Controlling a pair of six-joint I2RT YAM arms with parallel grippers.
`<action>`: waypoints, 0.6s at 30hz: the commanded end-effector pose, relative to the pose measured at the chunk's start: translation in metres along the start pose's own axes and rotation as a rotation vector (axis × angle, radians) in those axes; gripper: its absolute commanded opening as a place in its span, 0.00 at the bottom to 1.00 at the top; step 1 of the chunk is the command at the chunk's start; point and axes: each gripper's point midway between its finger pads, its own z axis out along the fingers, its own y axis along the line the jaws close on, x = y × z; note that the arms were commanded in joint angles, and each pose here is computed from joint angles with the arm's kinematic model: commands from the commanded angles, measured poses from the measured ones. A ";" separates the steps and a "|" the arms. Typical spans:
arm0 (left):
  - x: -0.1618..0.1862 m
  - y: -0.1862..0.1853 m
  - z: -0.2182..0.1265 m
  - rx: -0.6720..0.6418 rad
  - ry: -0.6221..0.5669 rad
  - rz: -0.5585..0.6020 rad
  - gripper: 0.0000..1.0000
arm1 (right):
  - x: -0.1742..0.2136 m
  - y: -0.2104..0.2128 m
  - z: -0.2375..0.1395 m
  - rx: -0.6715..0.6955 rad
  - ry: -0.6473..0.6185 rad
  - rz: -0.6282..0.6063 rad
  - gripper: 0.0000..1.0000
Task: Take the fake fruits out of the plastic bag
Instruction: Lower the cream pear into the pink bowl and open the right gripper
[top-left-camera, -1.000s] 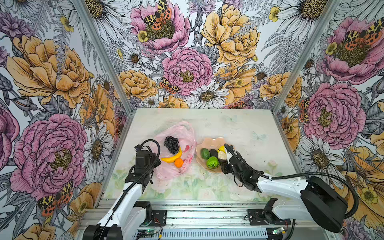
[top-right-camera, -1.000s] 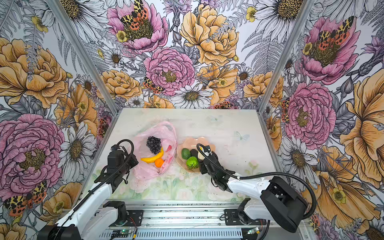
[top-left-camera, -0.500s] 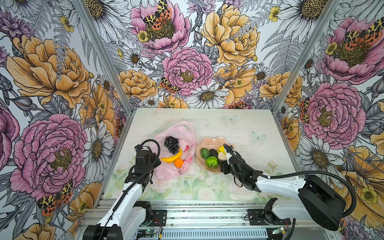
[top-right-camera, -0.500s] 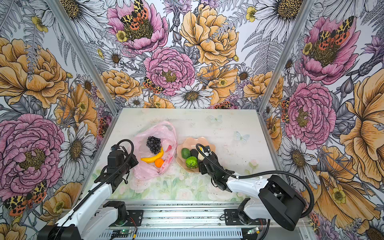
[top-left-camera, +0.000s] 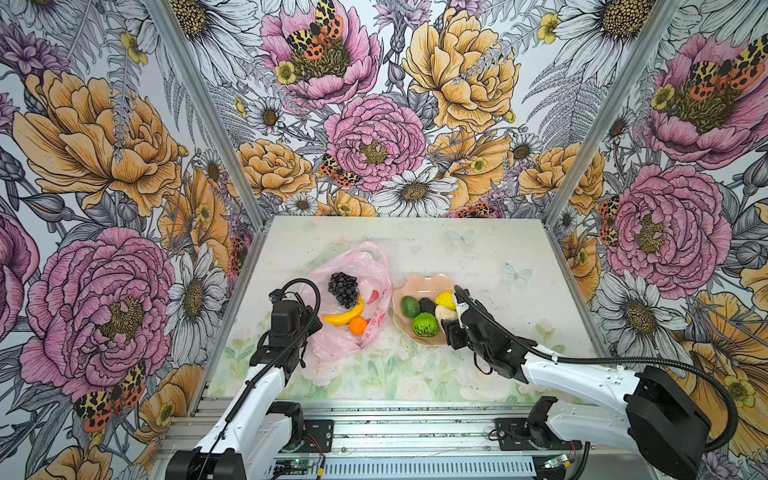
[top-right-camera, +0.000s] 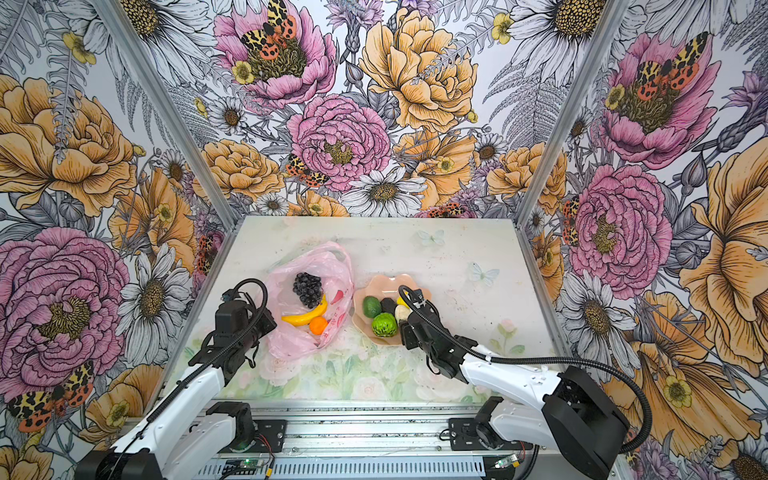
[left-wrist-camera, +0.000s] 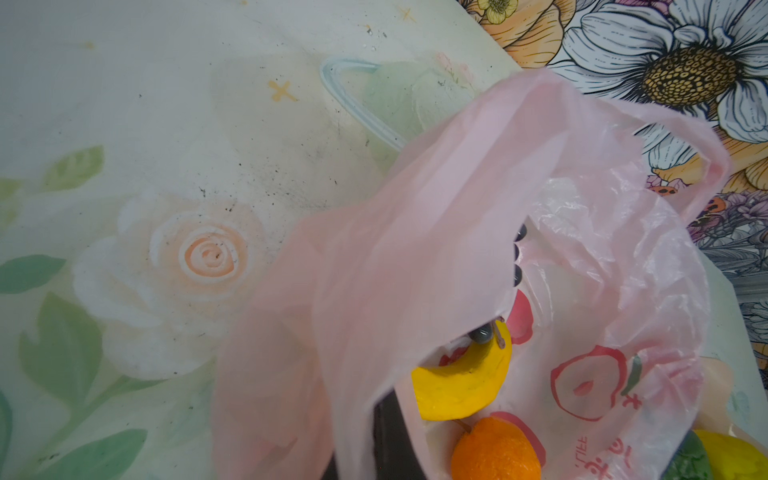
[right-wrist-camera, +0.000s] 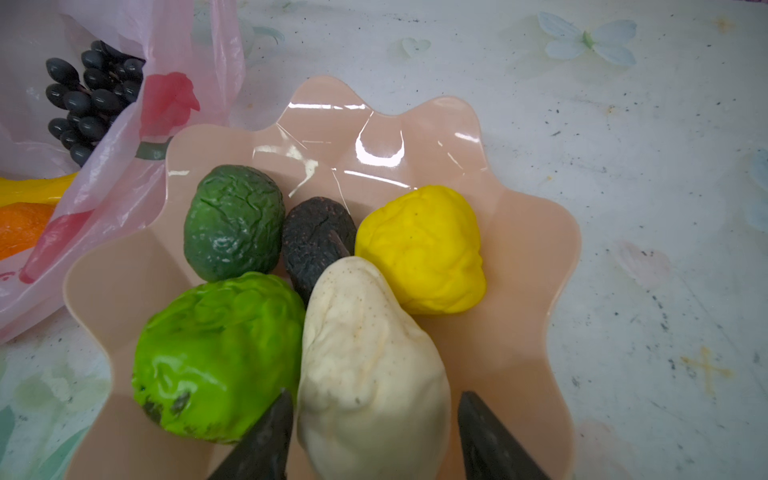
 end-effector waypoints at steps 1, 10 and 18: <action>-0.007 -0.003 0.000 -0.001 -0.020 0.023 0.00 | 0.005 0.004 -0.011 -0.030 0.049 0.028 0.66; -0.006 -0.003 0.001 -0.001 -0.016 0.025 0.00 | 0.026 0.004 -0.007 -0.037 0.131 0.057 0.51; -0.006 -0.004 0.001 0.000 -0.015 0.026 0.00 | 0.015 -0.003 0.008 0.046 0.136 0.026 0.49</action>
